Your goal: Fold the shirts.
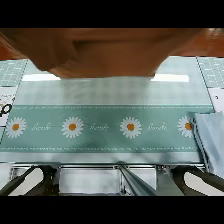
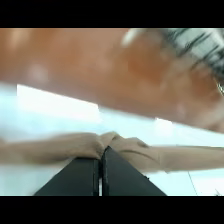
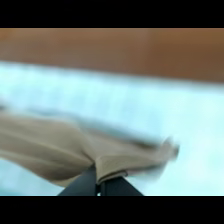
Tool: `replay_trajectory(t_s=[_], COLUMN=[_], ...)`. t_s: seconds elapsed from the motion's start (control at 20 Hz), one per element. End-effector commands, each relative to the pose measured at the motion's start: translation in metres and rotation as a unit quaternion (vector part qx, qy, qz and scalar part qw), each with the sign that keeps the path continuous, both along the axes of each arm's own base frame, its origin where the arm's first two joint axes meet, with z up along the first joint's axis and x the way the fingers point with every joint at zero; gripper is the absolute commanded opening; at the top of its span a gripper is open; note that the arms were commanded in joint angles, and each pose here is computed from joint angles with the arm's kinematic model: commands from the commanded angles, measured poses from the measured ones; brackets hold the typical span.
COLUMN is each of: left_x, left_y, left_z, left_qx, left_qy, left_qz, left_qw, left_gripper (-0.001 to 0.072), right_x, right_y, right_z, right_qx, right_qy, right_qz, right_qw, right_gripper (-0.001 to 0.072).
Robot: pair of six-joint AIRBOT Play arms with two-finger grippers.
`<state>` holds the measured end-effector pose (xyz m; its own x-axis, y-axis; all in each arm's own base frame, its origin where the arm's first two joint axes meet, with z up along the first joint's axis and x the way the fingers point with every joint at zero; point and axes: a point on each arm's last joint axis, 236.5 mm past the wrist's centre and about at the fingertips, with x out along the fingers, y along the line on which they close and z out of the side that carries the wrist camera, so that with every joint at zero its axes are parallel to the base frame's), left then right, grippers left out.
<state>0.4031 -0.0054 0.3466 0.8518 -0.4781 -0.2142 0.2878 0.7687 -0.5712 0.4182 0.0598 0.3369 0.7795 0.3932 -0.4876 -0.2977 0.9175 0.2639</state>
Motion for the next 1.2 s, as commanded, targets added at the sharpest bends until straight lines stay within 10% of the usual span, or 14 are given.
replay_trajectory(t_s=[0.0,0.75,1.15], left_x=[-0.056,-0.287,-0.149], left_y=[-0.024,-0.032,-0.01], left_z=[0.11,0.174,0.039], left_qx=[0.051,0.256,0.156], left_qy=[-0.142,-0.264,-0.05], left_qz=[0.022,0.271,0.157], left_qw=[0.988,0.89,0.974], left_gripper=[0.0014,0.0015,0.0015], right_x=[-0.063,-0.245,-0.149], right_y=[-0.003,-0.022,-0.015], right_z=[0.103,0.159,0.059], right_qx=[-0.033,-0.089,-0.036], right_qy=[-0.134,-0.234,-0.092], right_qz=[-0.025,-0.117,-0.084], right_qw=[0.99,0.961,0.992], right_gripper=[0.0019,0.0019,0.0019])
